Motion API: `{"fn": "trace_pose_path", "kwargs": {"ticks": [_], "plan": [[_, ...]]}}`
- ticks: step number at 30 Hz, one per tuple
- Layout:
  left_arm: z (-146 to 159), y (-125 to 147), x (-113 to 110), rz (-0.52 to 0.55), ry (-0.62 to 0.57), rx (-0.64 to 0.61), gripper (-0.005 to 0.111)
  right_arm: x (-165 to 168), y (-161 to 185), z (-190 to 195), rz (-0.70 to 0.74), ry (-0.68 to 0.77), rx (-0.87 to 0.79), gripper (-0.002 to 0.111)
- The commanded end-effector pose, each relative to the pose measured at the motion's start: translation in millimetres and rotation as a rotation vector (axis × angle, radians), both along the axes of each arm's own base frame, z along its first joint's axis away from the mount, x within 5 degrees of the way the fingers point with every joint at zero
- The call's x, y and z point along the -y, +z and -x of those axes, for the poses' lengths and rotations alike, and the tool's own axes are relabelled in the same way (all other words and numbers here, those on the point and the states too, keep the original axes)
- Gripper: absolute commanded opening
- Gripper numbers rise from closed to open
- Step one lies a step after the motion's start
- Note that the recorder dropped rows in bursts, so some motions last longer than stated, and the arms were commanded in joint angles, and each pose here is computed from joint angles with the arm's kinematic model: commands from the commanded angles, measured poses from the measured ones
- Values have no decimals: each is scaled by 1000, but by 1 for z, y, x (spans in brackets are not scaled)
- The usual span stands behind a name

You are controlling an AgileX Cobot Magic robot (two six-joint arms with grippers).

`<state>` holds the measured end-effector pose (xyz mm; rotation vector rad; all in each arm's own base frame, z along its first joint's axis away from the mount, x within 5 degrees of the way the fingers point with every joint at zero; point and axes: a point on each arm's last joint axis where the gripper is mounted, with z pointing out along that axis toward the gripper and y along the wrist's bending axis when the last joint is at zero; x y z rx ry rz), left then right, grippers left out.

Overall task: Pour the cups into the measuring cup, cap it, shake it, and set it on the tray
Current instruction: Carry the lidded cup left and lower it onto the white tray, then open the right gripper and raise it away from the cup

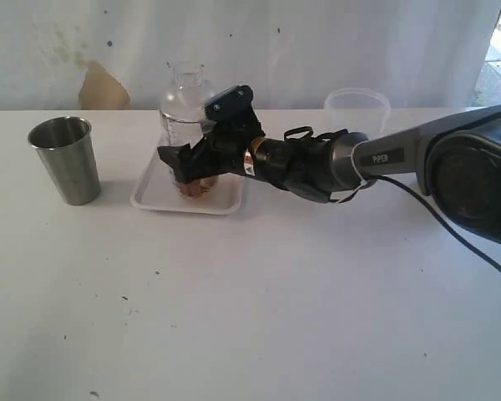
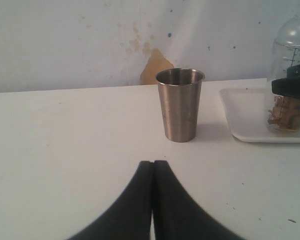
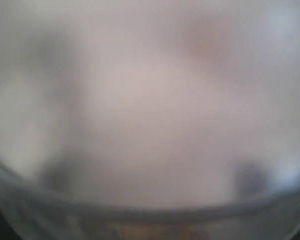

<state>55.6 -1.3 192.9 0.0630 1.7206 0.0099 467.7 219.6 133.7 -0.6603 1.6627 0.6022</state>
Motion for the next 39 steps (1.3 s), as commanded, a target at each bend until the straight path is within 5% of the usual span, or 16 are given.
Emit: {"fn": "trace_pose_path", "kwargs": {"ticks": [1, 9, 12, 24, 39], "plan": [[0, -1, 0, 6, -2, 6, 0, 1, 15, -4, -84, -38, 26, 19], [0, -1, 0, 6, -2, 6, 0, 4, 12, -6, -56, -64, 13, 80], [0, -1, 0, 6, -2, 6, 0, 5, 10, -6, -22, -76, 7, 91], [0, -1, 0, 6, -2, 6, 0, 5, 16, -6, -8, -77, 28, 92], [0, -1, 0, 6, -2, 6, 0, 8, 80, 0, -46, -81, 142, 92]]}}
